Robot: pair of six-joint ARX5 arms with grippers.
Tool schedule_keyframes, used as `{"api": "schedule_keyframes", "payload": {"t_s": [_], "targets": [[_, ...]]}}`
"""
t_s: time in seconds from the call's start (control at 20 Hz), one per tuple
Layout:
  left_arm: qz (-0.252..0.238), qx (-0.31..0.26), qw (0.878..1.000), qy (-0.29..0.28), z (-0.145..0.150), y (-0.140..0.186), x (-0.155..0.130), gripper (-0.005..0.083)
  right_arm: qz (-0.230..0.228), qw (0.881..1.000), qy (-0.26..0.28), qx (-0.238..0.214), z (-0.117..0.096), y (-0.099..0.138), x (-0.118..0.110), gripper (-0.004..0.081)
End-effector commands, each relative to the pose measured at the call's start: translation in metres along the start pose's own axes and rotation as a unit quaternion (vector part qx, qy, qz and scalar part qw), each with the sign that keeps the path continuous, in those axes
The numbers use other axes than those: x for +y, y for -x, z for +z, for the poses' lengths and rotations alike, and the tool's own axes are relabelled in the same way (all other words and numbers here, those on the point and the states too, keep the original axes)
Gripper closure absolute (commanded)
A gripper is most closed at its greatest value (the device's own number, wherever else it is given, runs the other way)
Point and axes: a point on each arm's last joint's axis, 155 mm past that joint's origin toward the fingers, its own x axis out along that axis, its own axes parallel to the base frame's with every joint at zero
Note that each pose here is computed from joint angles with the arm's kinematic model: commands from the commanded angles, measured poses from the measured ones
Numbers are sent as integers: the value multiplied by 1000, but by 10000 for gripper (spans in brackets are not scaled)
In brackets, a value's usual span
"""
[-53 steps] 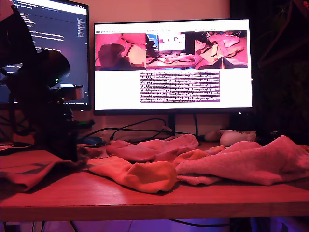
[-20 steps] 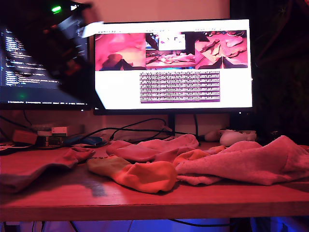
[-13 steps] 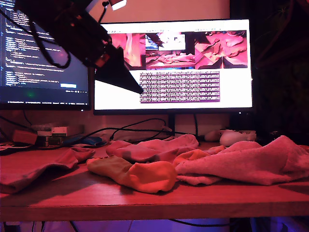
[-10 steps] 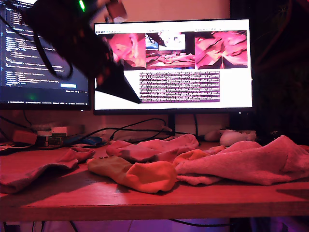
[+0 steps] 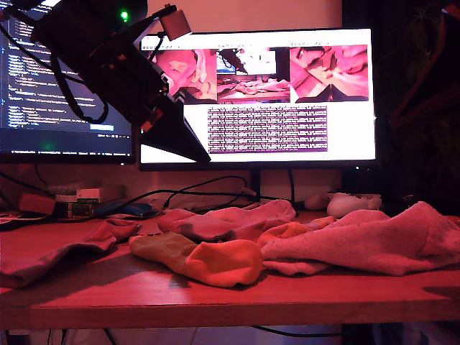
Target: Pair up the socks based on colour and pattern, by placing them on top of one another
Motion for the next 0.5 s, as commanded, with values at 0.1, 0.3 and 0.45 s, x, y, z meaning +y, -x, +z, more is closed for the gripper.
{"api": "schedule_keyframes", "payload": {"t_s": [0.1,0.3,0.45], "targets": [[-13,8,1000,3,-6,-3,-8,792,0,1000,15,-14,9,2,2,780],[-17,14,1000,6,-9,-2,-10,792,-1,1000,20,-23,14,3,1,780],[-38,51,998,21,-26,-1,-23,792,-1,1000,18,-20,13,2,1,780]]}}
